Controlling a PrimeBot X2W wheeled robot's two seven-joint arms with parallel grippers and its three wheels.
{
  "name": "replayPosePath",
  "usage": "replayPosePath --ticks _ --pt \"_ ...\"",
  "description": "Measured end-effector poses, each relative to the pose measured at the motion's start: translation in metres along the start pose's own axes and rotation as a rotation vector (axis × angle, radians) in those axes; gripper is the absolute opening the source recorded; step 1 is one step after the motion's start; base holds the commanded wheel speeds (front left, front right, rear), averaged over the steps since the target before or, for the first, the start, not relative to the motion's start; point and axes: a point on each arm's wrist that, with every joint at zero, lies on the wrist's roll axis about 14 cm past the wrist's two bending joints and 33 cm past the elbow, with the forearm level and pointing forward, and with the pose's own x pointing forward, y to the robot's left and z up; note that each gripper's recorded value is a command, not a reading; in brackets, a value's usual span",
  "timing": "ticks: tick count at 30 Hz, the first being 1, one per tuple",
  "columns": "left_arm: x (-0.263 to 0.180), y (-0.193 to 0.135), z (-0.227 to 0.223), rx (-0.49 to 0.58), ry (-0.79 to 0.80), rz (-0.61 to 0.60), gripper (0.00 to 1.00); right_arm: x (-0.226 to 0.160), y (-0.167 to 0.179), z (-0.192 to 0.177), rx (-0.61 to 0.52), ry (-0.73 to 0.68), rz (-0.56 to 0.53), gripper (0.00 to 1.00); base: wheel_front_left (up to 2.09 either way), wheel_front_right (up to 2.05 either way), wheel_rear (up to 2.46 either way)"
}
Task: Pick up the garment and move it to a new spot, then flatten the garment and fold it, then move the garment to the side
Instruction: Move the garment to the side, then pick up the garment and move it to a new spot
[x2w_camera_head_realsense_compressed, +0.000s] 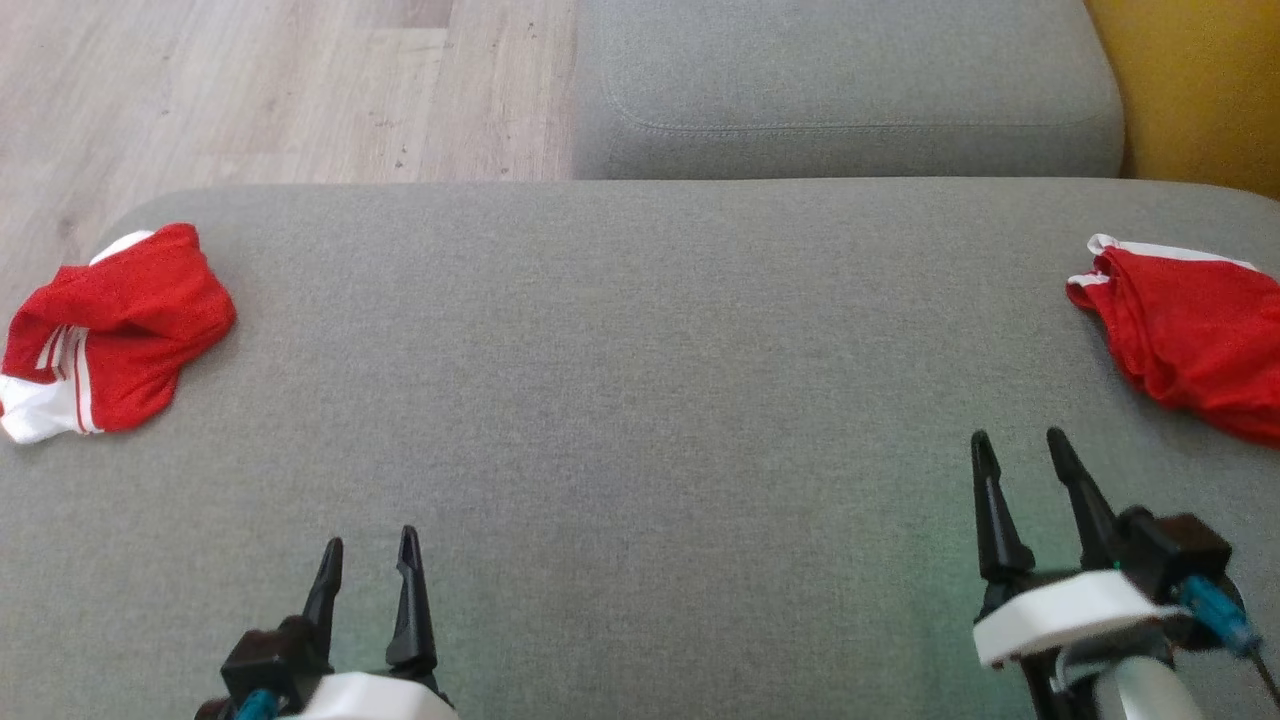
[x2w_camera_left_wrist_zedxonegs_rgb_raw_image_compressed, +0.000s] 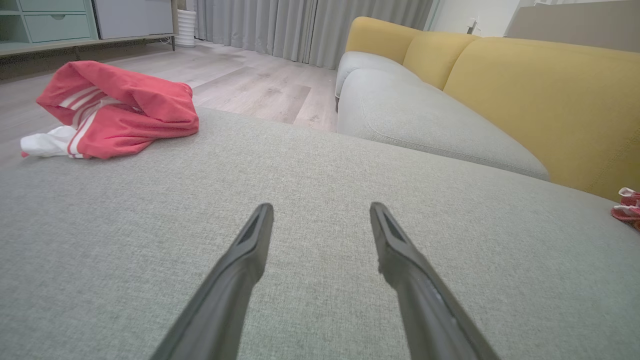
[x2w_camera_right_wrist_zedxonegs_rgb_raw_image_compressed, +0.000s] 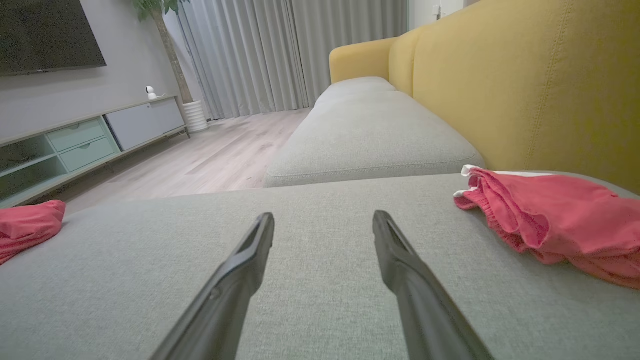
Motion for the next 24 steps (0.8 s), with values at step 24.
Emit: replayPosePath --ticks 24 --pt "-0.008 0.006 -0.001 -0.004 0.002 0.028 1.00 -0.008 0.016 -0.003 -0.001 0.018 0.046 1.00 0.00 0.00 0.00"
